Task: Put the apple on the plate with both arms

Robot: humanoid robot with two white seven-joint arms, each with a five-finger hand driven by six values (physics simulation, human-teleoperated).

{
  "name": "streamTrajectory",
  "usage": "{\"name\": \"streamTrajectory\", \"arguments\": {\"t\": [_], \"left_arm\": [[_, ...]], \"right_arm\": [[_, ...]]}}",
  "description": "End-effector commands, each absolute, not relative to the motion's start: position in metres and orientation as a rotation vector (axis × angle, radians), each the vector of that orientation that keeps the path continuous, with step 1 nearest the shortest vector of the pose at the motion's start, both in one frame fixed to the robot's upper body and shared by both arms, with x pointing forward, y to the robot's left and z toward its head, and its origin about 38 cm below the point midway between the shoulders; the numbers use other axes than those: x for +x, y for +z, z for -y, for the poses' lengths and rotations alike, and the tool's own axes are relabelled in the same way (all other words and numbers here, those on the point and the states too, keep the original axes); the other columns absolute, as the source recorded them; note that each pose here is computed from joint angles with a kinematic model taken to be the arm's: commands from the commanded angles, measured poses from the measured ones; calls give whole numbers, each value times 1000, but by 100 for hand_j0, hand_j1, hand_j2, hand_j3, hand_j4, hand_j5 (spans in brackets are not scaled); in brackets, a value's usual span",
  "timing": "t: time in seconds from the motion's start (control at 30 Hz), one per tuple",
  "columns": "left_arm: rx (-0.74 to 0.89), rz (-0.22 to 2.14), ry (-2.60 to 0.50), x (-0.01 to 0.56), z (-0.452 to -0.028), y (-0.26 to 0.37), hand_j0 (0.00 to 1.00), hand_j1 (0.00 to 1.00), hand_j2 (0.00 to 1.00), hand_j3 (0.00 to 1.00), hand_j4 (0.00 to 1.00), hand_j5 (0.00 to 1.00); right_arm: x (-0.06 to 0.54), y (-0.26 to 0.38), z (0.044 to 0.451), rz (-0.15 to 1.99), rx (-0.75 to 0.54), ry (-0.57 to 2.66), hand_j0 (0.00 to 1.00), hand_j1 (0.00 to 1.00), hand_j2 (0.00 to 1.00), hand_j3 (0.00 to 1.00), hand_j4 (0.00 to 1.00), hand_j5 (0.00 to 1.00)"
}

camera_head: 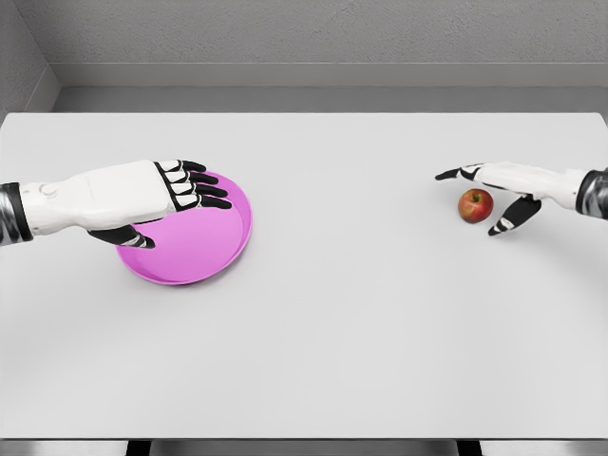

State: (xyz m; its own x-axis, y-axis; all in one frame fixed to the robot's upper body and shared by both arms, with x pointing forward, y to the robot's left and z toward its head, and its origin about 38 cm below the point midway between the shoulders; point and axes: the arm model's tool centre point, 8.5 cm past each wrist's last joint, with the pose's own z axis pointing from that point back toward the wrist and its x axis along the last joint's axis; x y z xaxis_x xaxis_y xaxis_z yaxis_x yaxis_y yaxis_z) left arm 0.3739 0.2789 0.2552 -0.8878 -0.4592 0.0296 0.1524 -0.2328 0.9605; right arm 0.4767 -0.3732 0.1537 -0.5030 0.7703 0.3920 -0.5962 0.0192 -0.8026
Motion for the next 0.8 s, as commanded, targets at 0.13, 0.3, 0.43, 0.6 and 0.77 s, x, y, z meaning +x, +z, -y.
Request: {"name": "streamTrajectory", "arguments": {"t": [0.13, 0.3, 0.43, 0.6, 0.77], "left_arm": [[362, 1644, -2162, 374, -279, 256, 100, 100, 100, 100, 100, 100], [362, 1644, -2162, 374, -279, 256, 100, 100, 100, 100, 100, 100], [362, 1644, -2162, 374, -279, 256, 100, 100, 100, 100, 100, 100], [362, 1644, -2162, 374, -279, 256, 100, 100, 100, 100, 100, 100], [362, 1644, -2162, 374, -279, 256, 100, 100, 100, 100, 100, 100]], "right_arm": [[481, 145, 373, 1232, -204, 1674, 100, 100, 100, 100, 100, 100], [482, 146, 372, 1238, -205, 1673, 95, 95, 95, 95, 95, 95], [482, 146, 372, 1238, -205, 1673, 92, 92, 92, 92, 92, 92], [482, 147, 372, 1239, -206, 1672, 81, 81, 81, 81, 81, 81], [482, 147, 373, 1240, -208, 1668, 70, 70, 70, 70, 70, 70]]}}
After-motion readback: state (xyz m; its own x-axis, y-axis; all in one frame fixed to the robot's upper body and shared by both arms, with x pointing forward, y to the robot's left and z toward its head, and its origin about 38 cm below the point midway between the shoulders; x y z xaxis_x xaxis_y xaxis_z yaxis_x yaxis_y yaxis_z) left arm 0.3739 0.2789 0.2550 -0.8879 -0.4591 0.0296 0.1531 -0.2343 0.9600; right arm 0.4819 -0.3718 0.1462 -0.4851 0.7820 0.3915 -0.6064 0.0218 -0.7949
